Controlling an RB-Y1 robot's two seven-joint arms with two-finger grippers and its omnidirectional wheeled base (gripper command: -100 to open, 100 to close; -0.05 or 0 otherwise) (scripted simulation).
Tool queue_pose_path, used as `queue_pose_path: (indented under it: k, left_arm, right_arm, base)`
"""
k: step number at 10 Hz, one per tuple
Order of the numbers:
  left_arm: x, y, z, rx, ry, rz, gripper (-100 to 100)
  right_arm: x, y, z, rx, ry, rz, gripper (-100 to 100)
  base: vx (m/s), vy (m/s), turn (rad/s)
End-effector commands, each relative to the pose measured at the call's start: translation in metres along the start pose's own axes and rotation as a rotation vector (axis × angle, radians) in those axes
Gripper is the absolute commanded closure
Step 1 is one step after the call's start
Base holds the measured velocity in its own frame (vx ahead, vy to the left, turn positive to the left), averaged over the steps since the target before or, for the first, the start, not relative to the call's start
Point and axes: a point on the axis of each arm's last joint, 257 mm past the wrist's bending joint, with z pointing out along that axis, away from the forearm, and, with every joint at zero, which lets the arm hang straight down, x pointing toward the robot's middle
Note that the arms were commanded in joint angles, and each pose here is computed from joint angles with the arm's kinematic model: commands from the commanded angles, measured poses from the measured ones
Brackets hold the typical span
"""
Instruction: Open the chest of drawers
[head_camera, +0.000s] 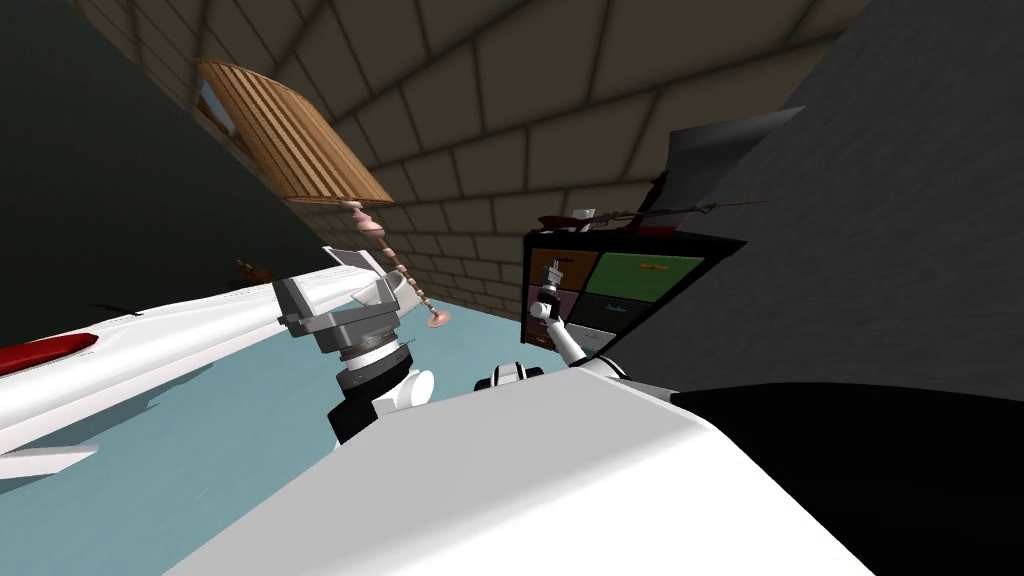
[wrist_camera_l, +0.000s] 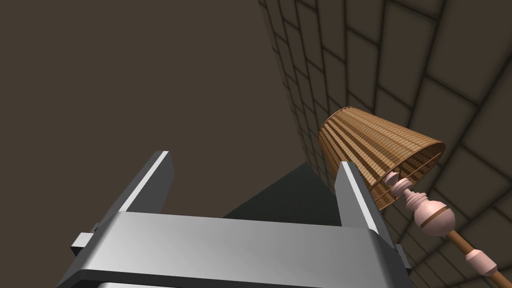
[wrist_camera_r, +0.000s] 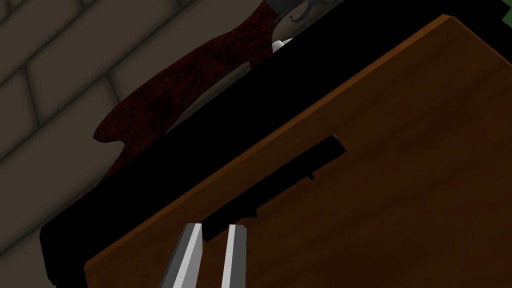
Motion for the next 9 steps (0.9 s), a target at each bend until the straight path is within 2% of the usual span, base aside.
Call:
queue_pose_path:
  k: [1,2,4,5,8,9]
  left_arm:
    - [0.000,0.000,0.000,0.000,0.000,0.000,0]
    - [0.000,0.000,0.000,0.000,0.000,0.000,0]
    - [0.000,0.000,0.000,0.000,0.000,0.000,0]
    - [0.000,0.000,0.000,0.000,0.000,0.000,0]
    - [0.000,0.000,0.000,0.000,0.000,0.000,0]
    - [0.000,0.000,0.000,0.000,0.000,0.000,0]
  right_arm:
    - [-0.014,-0.006,0.003,0.017,-0.010,0.025,100]
    - [-0.016,-0.004,0.002,0.015,-0.015,0.021,100]
    - [-0.029,-0.019,0.004,0.046,-0.026,0.061,100]
    - [-0.034,-0.016,0.001,0.041,-0.038,0.051,100]
    - [-0.053,-0.037,0.003,0.088,-0.059,0.105,100]
    - [-0.058,-0.032,0.000,0.082,-0.073,0.093,100]
  base:
    - [0.000,0.043,-0.181]
    - [-0.002,0.030,-0.068]
    - [-0.012,0.033,-0.177]
    - [-0.013,0.039,-0.081]
    - [-0.018,0.052,-0.211]
    - [-0.017,0.046,-0.063]
